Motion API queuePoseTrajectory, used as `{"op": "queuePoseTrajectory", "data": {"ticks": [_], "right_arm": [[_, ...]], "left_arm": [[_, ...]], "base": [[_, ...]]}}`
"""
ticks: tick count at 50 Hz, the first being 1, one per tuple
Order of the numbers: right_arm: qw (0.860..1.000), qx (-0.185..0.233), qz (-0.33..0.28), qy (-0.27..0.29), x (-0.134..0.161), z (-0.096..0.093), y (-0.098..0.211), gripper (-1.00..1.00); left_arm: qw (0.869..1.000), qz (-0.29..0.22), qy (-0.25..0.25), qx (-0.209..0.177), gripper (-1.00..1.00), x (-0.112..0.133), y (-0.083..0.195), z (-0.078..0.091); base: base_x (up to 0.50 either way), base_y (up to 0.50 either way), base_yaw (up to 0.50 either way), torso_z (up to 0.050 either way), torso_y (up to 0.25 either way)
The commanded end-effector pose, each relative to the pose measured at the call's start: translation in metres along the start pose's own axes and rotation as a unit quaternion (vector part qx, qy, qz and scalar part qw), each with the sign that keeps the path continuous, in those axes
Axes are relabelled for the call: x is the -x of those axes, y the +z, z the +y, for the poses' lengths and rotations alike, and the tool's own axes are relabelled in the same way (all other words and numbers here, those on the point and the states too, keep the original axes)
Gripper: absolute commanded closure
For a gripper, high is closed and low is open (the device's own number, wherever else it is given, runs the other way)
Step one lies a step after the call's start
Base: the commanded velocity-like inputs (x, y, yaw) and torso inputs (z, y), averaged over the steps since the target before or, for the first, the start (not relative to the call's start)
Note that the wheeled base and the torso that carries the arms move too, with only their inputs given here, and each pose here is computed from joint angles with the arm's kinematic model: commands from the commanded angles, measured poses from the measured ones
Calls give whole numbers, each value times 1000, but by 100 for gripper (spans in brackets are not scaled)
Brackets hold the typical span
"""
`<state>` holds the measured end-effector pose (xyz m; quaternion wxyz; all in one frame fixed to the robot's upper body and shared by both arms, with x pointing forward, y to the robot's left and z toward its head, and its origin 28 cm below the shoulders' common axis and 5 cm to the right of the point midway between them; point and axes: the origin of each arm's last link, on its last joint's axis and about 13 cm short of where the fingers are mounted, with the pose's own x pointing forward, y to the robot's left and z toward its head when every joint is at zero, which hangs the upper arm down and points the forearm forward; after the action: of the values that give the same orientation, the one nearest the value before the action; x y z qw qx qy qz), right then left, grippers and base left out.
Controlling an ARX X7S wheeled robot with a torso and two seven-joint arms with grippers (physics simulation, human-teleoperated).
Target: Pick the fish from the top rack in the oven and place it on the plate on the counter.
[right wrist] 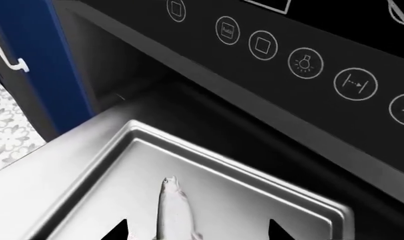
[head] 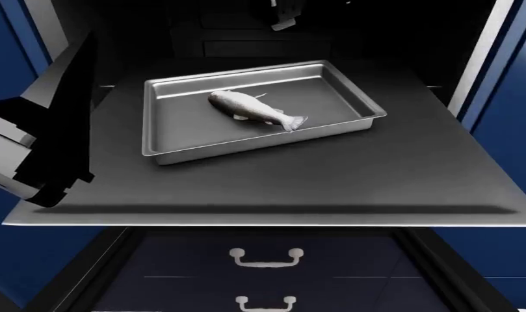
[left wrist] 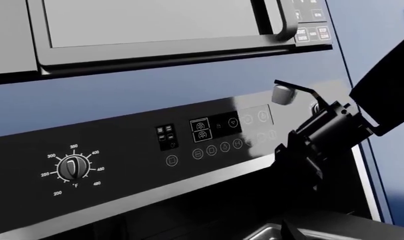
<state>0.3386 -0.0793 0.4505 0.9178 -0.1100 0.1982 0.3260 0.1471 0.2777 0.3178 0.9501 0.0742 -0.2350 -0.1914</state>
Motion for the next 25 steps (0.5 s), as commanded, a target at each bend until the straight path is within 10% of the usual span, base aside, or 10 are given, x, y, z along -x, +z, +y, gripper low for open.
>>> {"op": "queuePoseTrajectory", "data": {"ticks": [1,25], "right_arm": [[1000,8,6,17,-12,8,1,-100],[999,-1,27,41,-43,13,-2,-100]], "left_arm": [[1000,0,0,1,-100,1,-1,0],[1000,2,3,1,-100,3,-2,1]], "base": [[0,0,0,0,0],[0,0,0,0,0]]}}
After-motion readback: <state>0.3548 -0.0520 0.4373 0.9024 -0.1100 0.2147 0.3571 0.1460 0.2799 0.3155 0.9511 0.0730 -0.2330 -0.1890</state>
